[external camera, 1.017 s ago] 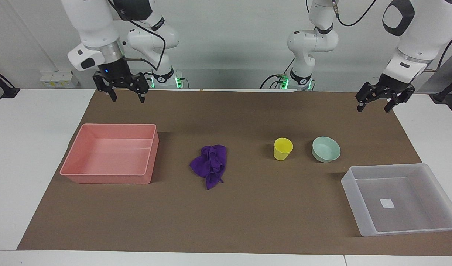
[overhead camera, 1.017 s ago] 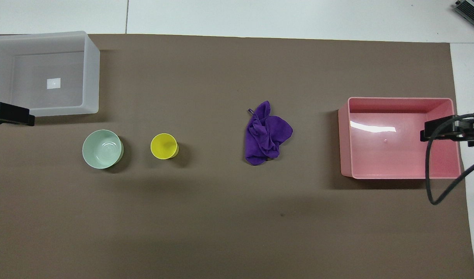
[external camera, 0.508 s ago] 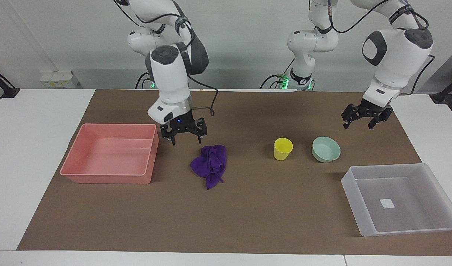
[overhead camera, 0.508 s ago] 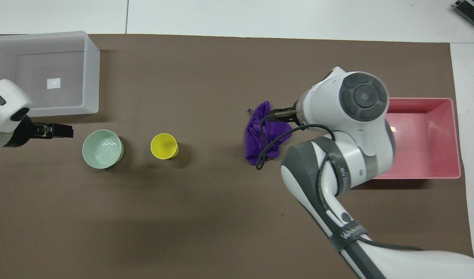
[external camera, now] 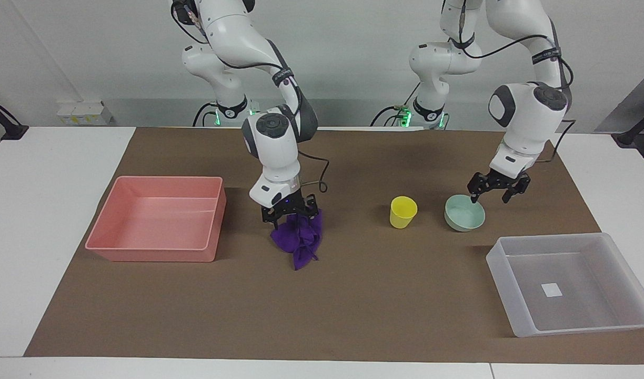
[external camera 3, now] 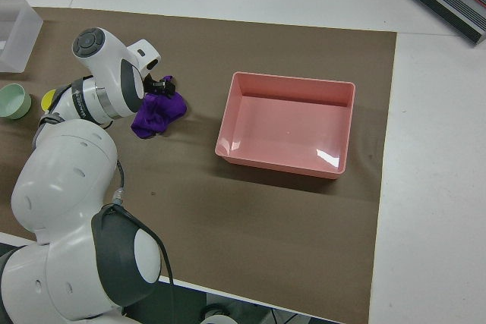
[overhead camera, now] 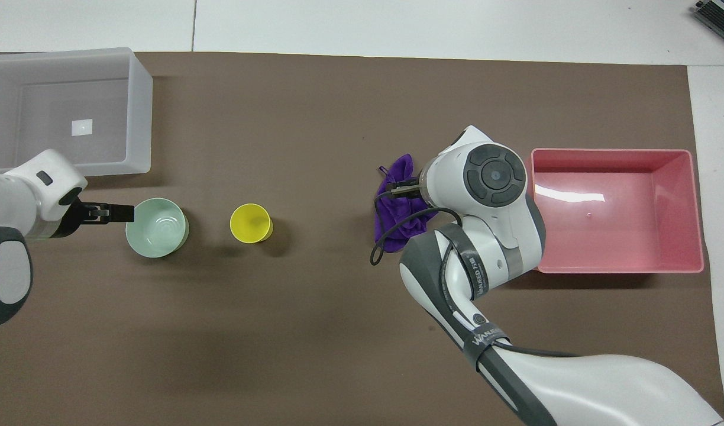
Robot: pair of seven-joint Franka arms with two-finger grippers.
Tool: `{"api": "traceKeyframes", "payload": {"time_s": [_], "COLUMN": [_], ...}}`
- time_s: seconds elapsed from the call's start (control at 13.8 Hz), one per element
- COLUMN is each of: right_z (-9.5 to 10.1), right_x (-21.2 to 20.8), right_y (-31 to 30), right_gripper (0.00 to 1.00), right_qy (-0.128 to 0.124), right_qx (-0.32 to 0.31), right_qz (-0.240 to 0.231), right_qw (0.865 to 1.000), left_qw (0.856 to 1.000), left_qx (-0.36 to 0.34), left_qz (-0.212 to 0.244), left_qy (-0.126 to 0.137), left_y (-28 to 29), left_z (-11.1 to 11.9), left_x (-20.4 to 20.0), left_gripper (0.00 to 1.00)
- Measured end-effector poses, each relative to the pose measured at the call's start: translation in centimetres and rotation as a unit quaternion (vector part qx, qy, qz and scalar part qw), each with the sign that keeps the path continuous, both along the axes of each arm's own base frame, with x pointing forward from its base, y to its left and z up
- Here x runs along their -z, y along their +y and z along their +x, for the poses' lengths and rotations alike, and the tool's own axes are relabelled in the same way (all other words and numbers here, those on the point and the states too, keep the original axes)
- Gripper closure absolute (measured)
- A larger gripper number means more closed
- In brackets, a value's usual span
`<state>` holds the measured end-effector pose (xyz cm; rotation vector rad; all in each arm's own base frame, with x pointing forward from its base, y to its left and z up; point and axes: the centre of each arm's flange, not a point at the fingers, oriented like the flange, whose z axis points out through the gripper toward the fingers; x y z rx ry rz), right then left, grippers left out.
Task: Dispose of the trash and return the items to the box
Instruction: 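Grasp the green bowl with the left gripper while the right gripper grasps the cloth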
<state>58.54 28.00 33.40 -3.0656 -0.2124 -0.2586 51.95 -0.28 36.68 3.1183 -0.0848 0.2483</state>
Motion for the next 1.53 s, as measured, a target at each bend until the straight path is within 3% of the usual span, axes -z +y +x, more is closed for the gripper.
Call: {"api": "traceKeyframes", "payload": {"time_s": [0.36,0.51,0.94,1.16,1.31,1.53], "right_z": [-0.5,-0.3,-0.5,-0.5,-0.6,-1.1], "right_x": [3.3,3.8,3.9,1.5,-2.5,-9.6], "right_y": [-0.5,-1.4,-1.5,-2.0,-2.4,-4.1], "right_gripper": [0.00,0.20,0.88,0.92,0.92,0.92], "right_qy": [0.013,0.012,0.020,0.034,0.041,0.044], "right_qx": [-0.027,-0.023,0.000,0.004,0.008,0.029], "right_qz": [-0.013,-0.013,-0.013,-0.019,-0.022,-0.019], "right_qw": [0.999,1.000,1.000,0.999,0.999,0.998], "left_qw": [1.000,1.000,1.000,1.000,1.000,1.000], "left_qx": [0.002,0.003,0.004,0.005,0.003,-0.003], "left_qz": [0.002,0.002,0.002,0.000,-0.001,0.001], "left_qy": [0.013,0.016,0.012,0.025,0.025,-0.003], "left_y": [-0.2,-0.3,-0.3,-0.4,-0.1,1.8], "left_z": [-0.4,-0.4,-0.1,0.8,1.9,4.3], "left_x": [3.8,4.1,3.3,-0.6,-4.2,-9.3], "left_gripper": [0.00,0.19,0.94,0.97,0.97,0.97]}}
